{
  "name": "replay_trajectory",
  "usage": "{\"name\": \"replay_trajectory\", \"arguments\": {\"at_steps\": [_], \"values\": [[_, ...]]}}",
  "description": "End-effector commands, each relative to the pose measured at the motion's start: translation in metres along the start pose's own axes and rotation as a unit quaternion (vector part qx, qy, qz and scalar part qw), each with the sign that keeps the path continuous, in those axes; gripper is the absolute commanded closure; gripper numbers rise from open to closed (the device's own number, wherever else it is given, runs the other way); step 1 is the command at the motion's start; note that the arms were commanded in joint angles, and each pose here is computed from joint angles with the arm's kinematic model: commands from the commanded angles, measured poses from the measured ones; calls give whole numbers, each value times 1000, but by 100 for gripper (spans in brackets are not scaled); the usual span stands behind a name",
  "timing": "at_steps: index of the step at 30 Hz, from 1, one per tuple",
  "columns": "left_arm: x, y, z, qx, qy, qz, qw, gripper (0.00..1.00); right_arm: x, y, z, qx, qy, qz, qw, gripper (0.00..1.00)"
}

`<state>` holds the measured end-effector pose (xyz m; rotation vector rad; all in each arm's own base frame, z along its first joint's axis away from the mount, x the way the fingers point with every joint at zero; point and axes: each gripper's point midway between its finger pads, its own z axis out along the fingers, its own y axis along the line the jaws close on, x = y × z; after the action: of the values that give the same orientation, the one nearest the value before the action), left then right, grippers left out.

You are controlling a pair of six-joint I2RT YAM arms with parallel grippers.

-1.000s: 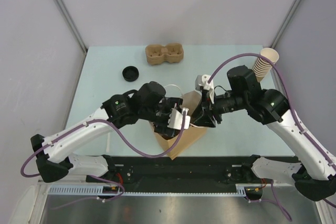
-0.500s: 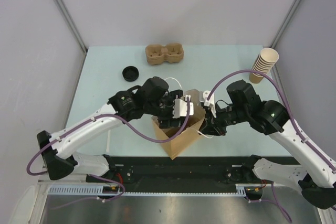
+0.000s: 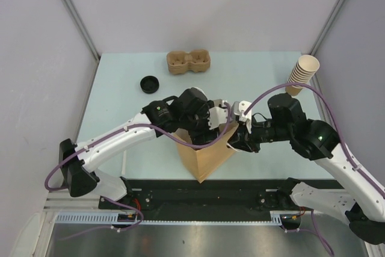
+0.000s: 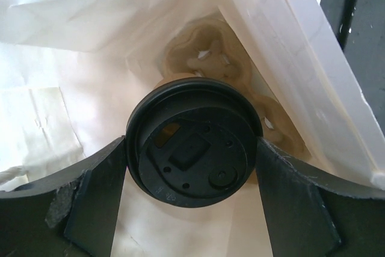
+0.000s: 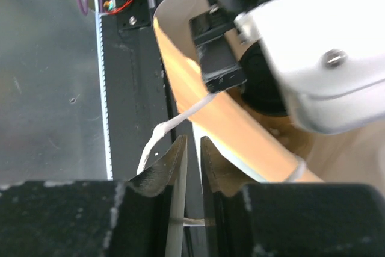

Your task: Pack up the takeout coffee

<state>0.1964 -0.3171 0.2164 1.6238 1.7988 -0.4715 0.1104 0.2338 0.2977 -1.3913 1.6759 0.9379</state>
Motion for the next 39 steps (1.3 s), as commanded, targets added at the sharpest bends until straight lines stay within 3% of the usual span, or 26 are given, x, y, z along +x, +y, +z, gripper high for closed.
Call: {"name": "replay_trajectory", "arguments": {"at_steps": [1,4,5,11,15,17,24,27,39], "values": [[1,-7,-6,-2,1,-2,1000,76,-37,-9,-20,57,-74,-43,995,78],[7,-13,-5,11,2,14,1000,76,-70,-27,-45,131,-134,-85,979,64],[7,-16,-7,17,-1,19,1000,76,-76,-32,-52,151,-146,-94,973,51],[13,-25,-9,42,-1,61,997,76,-116,-55,-95,262,-206,-129,934,28],[14,-33,-12,58,-6,96,994,76,-130,-85,-113,342,-222,-115,906,21],[12,-38,-14,70,-11,123,990,77,-132,-101,-108,355,-211,-121,903,20],[12,-50,-16,88,-9,169,982,77,-109,-126,-47,183,-147,-74,969,18],[13,-54,-16,95,-8,176,980,78,-103,-122,-22,104,-116,-83,984,21],[17,-55,-16,96,-4,187,978,78,-78,-120,38,19,-46,-141,989,23]]}}
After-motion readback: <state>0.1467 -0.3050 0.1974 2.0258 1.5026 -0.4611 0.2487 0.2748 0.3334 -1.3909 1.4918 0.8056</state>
